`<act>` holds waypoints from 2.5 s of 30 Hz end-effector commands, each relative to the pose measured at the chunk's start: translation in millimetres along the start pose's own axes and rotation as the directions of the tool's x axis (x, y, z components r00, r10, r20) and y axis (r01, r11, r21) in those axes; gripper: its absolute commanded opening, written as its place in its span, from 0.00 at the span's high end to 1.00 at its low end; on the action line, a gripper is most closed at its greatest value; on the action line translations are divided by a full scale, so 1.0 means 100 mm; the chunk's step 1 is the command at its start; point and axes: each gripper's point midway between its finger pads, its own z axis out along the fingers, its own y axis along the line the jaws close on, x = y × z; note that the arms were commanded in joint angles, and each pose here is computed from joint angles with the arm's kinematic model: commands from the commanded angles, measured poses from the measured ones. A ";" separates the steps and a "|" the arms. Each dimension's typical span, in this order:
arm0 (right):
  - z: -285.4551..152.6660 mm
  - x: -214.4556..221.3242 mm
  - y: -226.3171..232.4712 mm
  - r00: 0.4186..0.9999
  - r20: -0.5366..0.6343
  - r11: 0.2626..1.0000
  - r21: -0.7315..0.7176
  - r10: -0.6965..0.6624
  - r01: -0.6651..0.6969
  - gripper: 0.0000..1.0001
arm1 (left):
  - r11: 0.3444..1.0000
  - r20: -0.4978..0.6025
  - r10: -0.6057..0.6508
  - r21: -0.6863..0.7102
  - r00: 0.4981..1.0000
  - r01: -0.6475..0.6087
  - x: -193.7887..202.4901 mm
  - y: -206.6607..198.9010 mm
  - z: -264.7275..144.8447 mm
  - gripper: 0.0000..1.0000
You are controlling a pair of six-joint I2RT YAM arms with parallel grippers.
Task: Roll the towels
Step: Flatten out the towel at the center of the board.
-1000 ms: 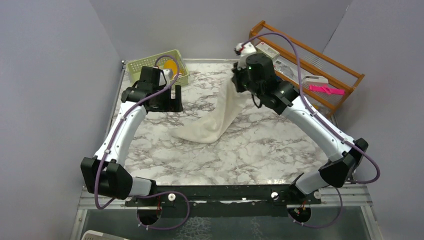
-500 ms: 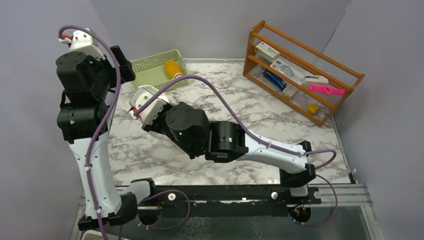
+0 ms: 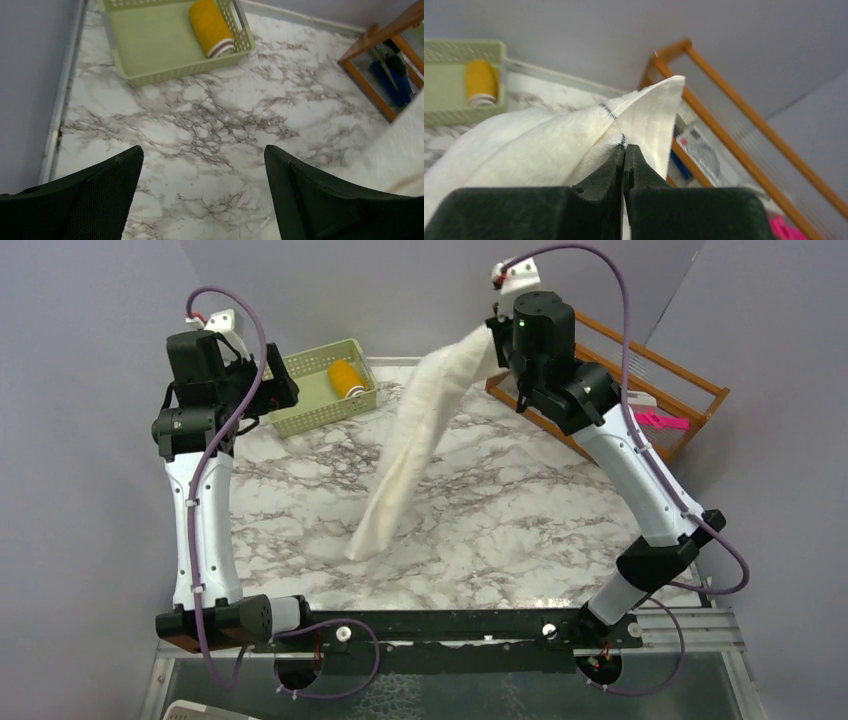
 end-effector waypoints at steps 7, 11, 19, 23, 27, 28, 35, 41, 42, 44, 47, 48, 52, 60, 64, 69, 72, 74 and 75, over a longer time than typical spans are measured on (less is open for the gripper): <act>0.26 2.89 0.05 0.764 -0.641 0.973 -0.121 0.075 -0.197 0.99 | 0.980 -0.208 0.032 0.201 0.978 0.011 0.68 -0.20 0.38 0.09; 0.27 2.97 0.10 0.752 -0.657 0.969 -0.139 0.064 -0.204 0.99 | 0.947 -0.266 0.109 0.319 0.958 -0.019 1.07 -0.63 0.48 0.12; 0.28 3.13 0.10 0.729 -0.682 0.975 -0.118 0.059 -0.190 0.99 | 0.844 -0.291 0.344 0.512 0.893 -0.158 2.25 -1.91 0.37 0.15; 0.22 3.17 0.03 0.723 -0.685 0.975 -0.087 0.090 -0.204 0.99 | 0.900 -0.407 0.251 0.432 0.878 -0.058 2.71 -1.72 0.32 0.19; 0.17 3.24 0.05 0.714 -0.693 0.970 -0.088 0.103 -0.225 0.99 | 0.926 -0.478 0.164 0.376 0.863 0.032 3.05 -1.50 0.12 0.19; 0.16 3.25 0.07 0.713 -0.693 0.968 -0.093 0.104 -0.232 0.99 | 0.930 -0.501 0.148 0.364 0.852 0.052 3.14 -1.45 0.09 0.19; 0.17 3.27 0.15 0.711 -0.694 0.957 -0.120 0.109 -0.264 0.99 | 0.897 -0.546 0.042 0.390 0.837 0.209 3.54 -1.54 0.12 0.19; 0.08 3.27 0.12 0.713 -0.692 0.958 -0.112 0.116 -0.264 0.99 | 0.896 -0.561 0.029 0.381 0.827 0.227 3.84 -1.56 0.37 0.19; 0.06 3.28 0.12 0.712 -0.693 0.958 -0.111 0.117 -0.265 0.99 | 0.894 -0.553 0.028 0.386 0.833 0.226 3.86 -1.57 0.42 0.19; 0.02 3.29 0.11 0.710 -0.693 0.958 -0.107 0.121 -0.268 0.99 | 0.895 -0.527 0.029 0.391 0.849 0.213 3.88 -1.58 0.52 0.19; -0.04 3.28 0.09 0.712 -0.690 0.957 -0.103 0.129 -0.273 0.99 | 0.887 -0.484 0.032 0.417 0.875 0.199 3.82 -1.66 0.64 0.24; -0.06 3.28 0.08 0.712 -0.689 0.957 -0.100 0.130 -0.272 0.99 | 0.875 -0.475 0.035 0.440 0.879 0.202 3.78 -1.73 0.65 0.38; -0.13 3.16 0.00 0.724 -0.674 0.959 -0.083 0.146 -0.271 0.99 | 0.854 -0.406 0.035 0.487 0.913 0.184 3.30 -1.92 0.65 1.00; -0.61 2.54 -0.27 0.836 -0.509 0.948 -0.110 0.205 -0.299 0.99 | 0.913 -0.206 -0.069 0.381 0.976 0.145 1.86 -1.30 -0.13 1.00; -1.09 2.11 -0.41 0.907 -0.327 0.925 -0.180 0.265 -0.335 0.99 | 0.869 -0.187 -0.284 0.363 0.940 0.335 1.69 -1.09 -0.78 1.00; -1.22 1.90 -0.48 0.919 -0.254 0.915 -0.195 0.301 -0.354 0.99 | 0.813 -0.224 -0.505 0.202 0.833 0.547 1.80 -0.80 -1.02 1.00; -0.91 2.43 -0.35 0.850 -0.471 0.938 -0.118 0.235 -0.325 0.99 | 0.854 -0.105 -0.519 -0.013 0.848 0.520 1.76 -0.47 -0.76 1.00; -0.70 2.82 -0.26 0.793 -0.556 0.942 -0.050 0.249 -0.331 0.99 | 0.829 0.017 -0.539 -0.167 0.842 0.534 1.68 -0.23 -0.56 1.00; -0.61 3.00 -0.20 0.763 -0.588 0.934 -0.037 0.268 -0.356 0.99 | 0.793 0.078 -0.561 -0.236 0.824 0.562 1.66 -0.12 -0.48 1.00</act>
